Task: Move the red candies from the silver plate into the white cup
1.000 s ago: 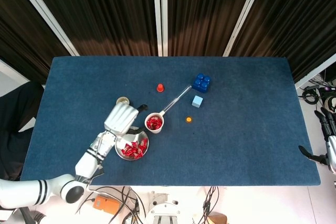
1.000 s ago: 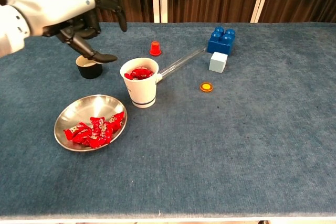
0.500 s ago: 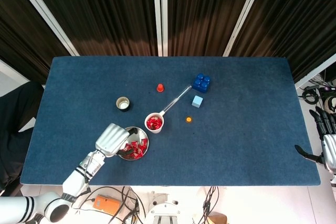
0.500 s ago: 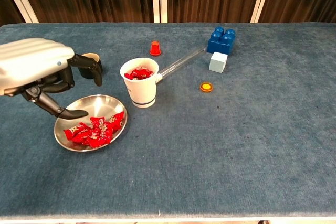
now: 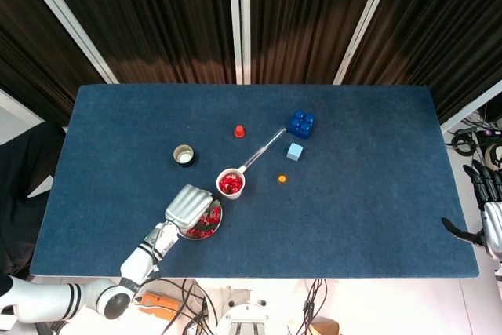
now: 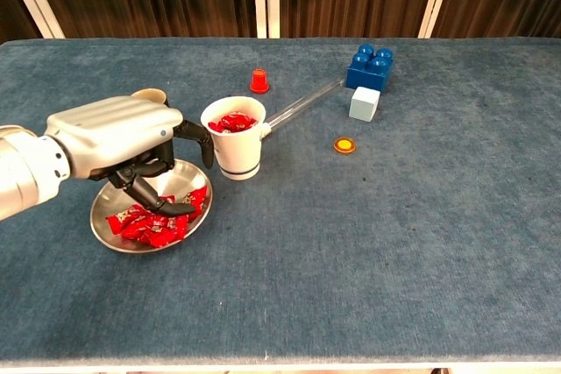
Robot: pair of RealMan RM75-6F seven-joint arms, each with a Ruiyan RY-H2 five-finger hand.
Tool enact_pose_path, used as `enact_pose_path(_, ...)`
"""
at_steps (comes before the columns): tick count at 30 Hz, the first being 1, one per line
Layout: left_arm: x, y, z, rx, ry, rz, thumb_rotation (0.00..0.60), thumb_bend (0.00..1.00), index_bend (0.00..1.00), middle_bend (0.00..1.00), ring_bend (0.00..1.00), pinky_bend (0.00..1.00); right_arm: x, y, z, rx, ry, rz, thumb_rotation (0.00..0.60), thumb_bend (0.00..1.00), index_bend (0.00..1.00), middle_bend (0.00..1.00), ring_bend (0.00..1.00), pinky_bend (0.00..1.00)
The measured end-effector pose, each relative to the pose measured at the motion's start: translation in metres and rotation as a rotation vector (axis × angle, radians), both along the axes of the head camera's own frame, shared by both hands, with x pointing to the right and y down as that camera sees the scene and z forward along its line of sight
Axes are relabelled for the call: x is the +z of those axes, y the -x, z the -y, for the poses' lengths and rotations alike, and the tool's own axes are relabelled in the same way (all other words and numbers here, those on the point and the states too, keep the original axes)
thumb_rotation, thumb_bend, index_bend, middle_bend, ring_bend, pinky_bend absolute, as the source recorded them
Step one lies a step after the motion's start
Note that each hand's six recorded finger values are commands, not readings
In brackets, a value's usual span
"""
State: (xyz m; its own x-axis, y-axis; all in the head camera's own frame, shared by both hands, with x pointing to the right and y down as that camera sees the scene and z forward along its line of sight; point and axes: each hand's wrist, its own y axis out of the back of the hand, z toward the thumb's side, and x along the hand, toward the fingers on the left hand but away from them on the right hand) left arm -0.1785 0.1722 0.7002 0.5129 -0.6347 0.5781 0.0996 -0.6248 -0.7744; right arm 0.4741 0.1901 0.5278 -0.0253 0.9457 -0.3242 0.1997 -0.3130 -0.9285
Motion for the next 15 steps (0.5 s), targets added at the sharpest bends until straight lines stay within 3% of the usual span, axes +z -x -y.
enact_pose_path(15, 0.015, 0.012, -0.001, -0.004, -0.003, 0.077, 0.492, 0.16, 0.39, 0.94, 0.92, 0.86, 0.002, 0.002, 0.001, -0.001, 0.006, -0.001, 0.6, 0.33, 0.0, 0.03, 0.0, 0.0)
